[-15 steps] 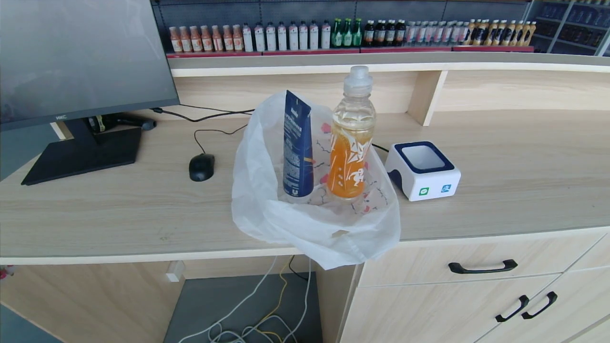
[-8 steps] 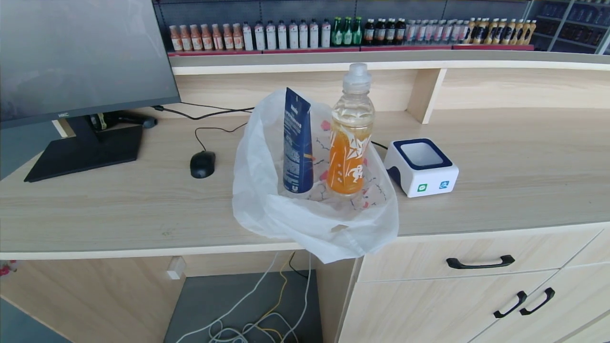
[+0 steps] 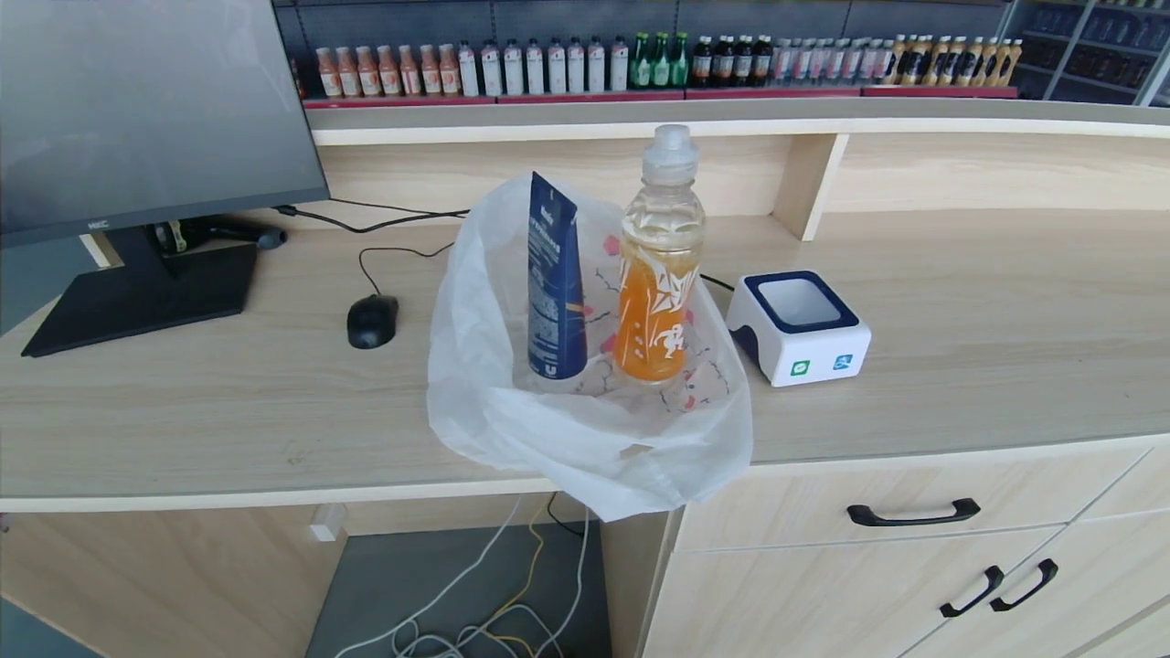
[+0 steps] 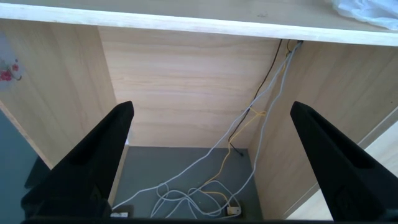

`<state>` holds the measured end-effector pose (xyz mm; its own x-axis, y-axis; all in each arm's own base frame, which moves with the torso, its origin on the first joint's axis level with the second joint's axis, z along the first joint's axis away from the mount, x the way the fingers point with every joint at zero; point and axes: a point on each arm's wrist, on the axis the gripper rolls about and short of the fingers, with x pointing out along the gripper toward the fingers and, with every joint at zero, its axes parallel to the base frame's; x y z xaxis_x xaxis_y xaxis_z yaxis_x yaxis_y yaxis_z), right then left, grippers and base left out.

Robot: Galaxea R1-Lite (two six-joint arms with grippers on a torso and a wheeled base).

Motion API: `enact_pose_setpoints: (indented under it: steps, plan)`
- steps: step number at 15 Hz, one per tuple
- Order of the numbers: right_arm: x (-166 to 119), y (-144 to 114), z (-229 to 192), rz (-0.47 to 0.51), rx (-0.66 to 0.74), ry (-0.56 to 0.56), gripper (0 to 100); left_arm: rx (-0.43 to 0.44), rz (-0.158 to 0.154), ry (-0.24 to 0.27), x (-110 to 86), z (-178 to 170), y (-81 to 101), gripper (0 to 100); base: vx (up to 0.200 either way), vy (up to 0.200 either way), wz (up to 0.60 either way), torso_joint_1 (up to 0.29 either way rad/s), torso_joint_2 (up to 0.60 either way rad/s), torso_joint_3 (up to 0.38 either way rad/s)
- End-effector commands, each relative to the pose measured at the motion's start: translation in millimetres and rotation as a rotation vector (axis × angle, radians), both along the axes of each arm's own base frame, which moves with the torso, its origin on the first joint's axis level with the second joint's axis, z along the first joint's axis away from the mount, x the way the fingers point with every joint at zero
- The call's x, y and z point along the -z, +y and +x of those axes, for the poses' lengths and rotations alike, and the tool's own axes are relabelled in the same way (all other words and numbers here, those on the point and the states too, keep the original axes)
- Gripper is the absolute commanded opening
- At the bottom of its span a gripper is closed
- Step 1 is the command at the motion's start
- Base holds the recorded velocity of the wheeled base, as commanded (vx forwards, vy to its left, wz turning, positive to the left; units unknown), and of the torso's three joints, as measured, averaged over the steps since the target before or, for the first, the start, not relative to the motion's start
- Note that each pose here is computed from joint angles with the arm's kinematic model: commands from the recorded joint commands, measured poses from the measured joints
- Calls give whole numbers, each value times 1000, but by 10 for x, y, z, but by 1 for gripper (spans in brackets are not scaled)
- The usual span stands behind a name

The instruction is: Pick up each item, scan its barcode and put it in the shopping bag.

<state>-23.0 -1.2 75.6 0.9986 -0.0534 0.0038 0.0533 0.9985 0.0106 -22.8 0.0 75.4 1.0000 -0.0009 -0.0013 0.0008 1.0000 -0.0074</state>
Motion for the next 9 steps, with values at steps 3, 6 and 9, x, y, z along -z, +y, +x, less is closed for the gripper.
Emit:
enact_pose_setpoints:
  steps: [3, 6, 9]
  plan:
    - [0, 0, 1, 0, 0, 2, 100, -1, 0, -1, -1, 0, 0, 100, 0, -200, 0, 15, 12, 4]
    - [0, -1, 1, 0, -1, 2, 100, -1, 0, -1, -1, 0, 0, 100, 0, -200, 0, 4, 7, 1]
    - [0, 0, 1, -3, 0, 2, 100, -1, 0, -1, -1, 0, 0, 100, 0, -200, 0, 4, 2, 2]
